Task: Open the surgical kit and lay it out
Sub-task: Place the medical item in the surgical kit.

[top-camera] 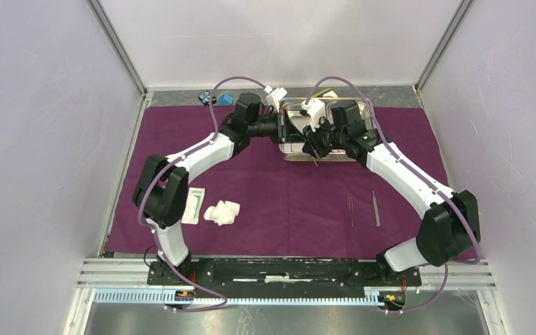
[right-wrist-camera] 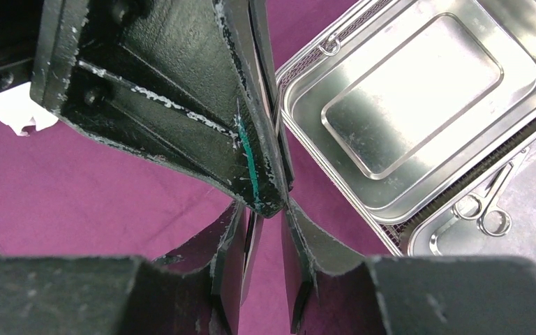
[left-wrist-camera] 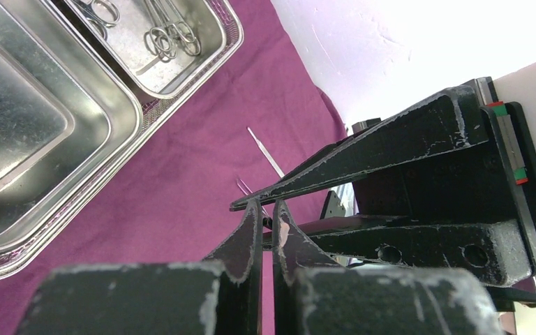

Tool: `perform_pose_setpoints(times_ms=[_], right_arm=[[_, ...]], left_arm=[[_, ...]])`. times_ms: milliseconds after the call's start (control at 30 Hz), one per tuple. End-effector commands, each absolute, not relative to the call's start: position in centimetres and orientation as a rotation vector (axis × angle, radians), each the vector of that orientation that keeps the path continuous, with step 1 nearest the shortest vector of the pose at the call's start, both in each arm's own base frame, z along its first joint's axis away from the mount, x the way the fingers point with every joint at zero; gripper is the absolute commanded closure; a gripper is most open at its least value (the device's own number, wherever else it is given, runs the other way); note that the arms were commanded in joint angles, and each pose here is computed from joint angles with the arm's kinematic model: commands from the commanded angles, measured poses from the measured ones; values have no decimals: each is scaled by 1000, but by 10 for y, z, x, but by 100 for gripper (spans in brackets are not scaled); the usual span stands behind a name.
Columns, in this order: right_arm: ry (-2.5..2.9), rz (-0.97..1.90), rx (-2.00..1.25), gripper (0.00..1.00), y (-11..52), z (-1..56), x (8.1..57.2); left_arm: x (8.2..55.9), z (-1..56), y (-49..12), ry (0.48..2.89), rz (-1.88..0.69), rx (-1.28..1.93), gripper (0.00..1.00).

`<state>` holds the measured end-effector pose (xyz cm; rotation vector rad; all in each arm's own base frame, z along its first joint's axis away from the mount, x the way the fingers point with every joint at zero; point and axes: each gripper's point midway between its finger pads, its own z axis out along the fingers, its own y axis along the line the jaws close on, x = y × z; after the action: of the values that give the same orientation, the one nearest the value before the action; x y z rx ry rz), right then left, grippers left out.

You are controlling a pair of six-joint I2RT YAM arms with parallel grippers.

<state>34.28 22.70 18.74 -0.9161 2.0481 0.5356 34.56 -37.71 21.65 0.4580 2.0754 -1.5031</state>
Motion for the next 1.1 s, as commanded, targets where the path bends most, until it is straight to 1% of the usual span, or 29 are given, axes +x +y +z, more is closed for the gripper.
perform_pose_setpoints(times_ms=[0,133,300,367,500,567,633,700,767,933,1000,1067], right_arm=[[2025,500,-920,70,226,195,349],[2025,462,-925,72,221,195,348],[2031,443,-929,77,220,191,348],[2032,439,-933,80,220,190,348],[2033,425,-936,91,219,191,350],[2034,412,-931,94,217,191,350],[2035,402,-927,95,216,192,350],[2038,387,-920,97,213,192,349],[2046,366,-912,98,209,189,348],[2058,323,-896,100,196,181,339],[2063,304,-891,100,190,176,335],[2072,288,-875,100,182,172,330]], left_arm=[[343,231,-378,2010,-1486,520,98],[346,227,-378,2037,-1462,500,98],[347,229,-378,2045,-1470,490,98],[347,230,-378,2045,-1472,491,98],[346,229,-378,2047,-1473,489,98],[347,229,-378,2045,-1470,491,98],[348,231,-378,2040,-1460,497,95],[351,230,-378,2043,-1444,498,87],[358,230,-376,2050,-1418,495,73],[387,241,-355,2010,-1333,471,47],[402,247,-339,1987,-1283,437,38],[416,254,-322,1953,-1218,419,31]])
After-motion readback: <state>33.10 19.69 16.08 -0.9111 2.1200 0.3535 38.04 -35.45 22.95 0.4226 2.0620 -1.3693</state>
